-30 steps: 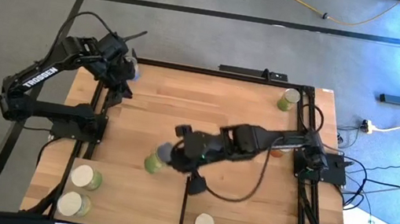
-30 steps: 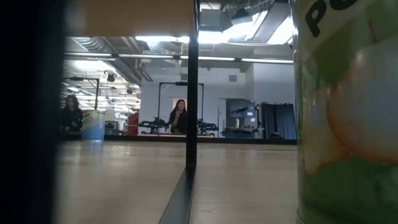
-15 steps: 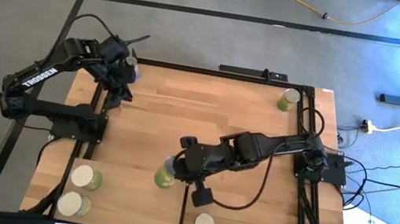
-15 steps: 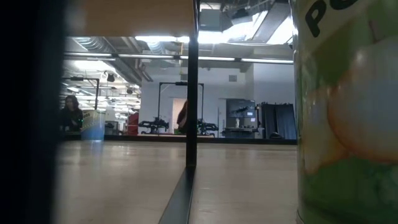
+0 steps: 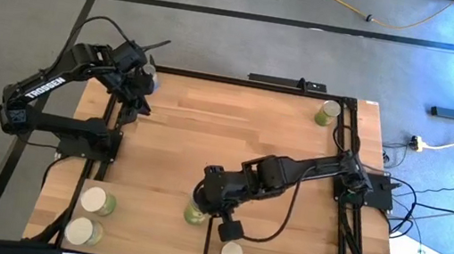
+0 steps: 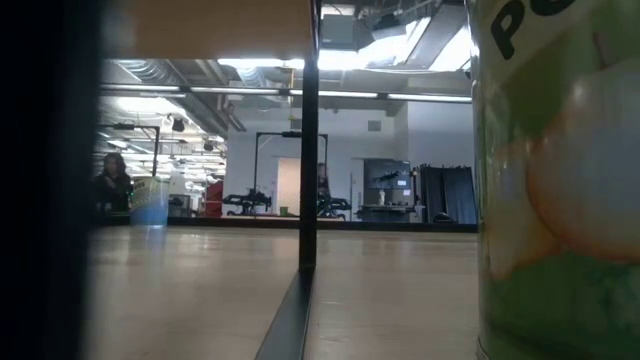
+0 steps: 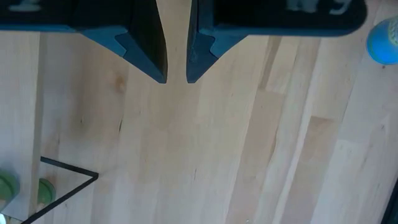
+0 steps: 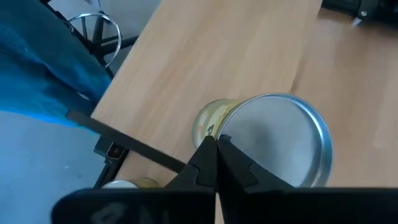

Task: Pick and place cans onto a shelf
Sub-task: Put the canned peaches on the shelf

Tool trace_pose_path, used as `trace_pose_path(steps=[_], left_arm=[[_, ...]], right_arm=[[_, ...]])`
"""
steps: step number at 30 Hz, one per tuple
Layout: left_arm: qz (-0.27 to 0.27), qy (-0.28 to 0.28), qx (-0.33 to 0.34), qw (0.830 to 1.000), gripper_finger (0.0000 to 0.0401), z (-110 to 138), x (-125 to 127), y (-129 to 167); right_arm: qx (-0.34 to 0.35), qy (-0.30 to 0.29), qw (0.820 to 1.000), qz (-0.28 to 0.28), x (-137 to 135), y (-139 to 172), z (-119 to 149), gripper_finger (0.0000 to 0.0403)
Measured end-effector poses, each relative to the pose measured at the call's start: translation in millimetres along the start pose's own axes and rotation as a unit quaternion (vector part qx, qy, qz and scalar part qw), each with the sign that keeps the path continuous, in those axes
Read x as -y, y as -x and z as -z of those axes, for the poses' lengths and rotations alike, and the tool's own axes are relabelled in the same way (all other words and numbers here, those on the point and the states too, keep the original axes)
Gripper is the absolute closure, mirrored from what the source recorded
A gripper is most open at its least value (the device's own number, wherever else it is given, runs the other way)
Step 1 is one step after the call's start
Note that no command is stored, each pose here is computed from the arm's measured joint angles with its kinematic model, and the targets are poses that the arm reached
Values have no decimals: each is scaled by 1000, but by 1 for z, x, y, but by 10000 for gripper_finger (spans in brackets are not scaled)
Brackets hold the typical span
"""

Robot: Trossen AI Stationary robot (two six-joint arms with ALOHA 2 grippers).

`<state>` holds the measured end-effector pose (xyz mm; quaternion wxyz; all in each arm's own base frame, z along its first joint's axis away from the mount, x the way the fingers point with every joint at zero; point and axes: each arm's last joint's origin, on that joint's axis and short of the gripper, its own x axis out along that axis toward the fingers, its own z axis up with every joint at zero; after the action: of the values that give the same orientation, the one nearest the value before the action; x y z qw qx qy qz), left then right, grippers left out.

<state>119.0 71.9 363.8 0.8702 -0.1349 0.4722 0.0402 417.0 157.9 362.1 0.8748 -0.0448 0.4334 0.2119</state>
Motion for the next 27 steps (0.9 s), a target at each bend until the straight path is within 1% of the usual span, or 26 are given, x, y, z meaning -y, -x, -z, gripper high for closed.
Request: trace_pose_path(steps=[3, 15, 22, 27], left_arm=[[0, 0, 0, 1000, 348, 0, 0, 0], [-1, 0, 0, 1000, 348, 0, 0, 0], [-1, 0, 0, 1000, 348, 0, 0, 0], [-1, -2, 0, 1000, 348, 0, 0, 0]], right_arm=[[-4, -5, 1000, -4, 0, 0, 1, 403], [-2, 8, 1000, -4, -1, 0, 0, 402], [2, 10, 1000, -4, -1, -1, 0, 379], [19, 11, 1000, -4, -1, -2, -4, 374]])
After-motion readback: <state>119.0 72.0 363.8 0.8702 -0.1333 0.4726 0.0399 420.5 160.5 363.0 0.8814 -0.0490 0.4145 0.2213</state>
